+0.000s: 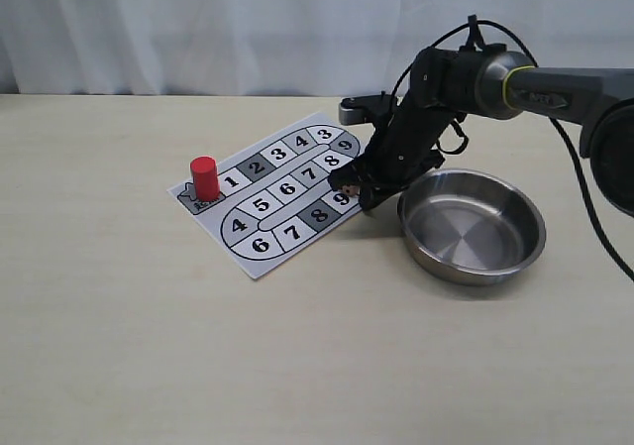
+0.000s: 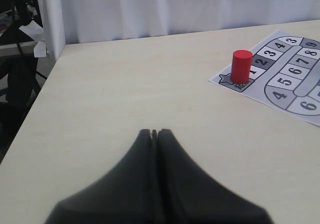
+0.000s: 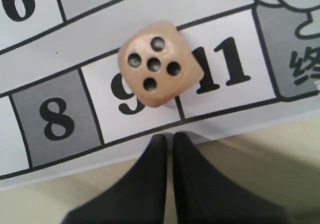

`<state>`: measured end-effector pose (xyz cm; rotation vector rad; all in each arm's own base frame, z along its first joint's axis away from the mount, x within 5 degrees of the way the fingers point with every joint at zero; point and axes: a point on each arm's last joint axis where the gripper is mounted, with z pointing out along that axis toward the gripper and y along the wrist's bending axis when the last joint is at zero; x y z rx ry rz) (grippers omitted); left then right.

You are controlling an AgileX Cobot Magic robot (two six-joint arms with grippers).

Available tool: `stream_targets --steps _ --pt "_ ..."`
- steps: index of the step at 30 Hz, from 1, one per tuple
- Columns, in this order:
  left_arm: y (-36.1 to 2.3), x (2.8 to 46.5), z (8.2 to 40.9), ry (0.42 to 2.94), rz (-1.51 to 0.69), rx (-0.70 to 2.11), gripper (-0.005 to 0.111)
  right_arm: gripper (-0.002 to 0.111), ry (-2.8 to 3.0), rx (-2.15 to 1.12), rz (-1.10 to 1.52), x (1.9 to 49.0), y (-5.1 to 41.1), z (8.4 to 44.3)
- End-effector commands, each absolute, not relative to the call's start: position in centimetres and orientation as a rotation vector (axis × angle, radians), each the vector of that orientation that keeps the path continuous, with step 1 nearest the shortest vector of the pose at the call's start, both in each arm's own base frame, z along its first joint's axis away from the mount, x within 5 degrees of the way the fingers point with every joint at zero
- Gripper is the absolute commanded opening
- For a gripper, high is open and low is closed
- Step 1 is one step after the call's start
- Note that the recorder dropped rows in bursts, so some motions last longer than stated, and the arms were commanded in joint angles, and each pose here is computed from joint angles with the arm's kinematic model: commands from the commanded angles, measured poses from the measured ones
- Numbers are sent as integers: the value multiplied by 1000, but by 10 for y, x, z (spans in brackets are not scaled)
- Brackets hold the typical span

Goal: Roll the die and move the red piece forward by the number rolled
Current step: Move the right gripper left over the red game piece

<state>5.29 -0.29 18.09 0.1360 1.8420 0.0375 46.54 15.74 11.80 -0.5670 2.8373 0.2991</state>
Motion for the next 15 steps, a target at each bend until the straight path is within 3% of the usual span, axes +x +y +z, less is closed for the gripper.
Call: stream_targets --steps 1,9,12,15 --pt "-3 53 181 1833 29 128 0 4 2767 -583 306 465 162 145" --pt "-3 53 181 1833 29 128 0 7 2603 -739 310 454 196 180" --pt "-3 53 181 1833 29 128 0 20 2551 -757 327 451 213 183" --pt "-3 53 181 1833 29 128 0 43 2480 -752 353 447 232 187"
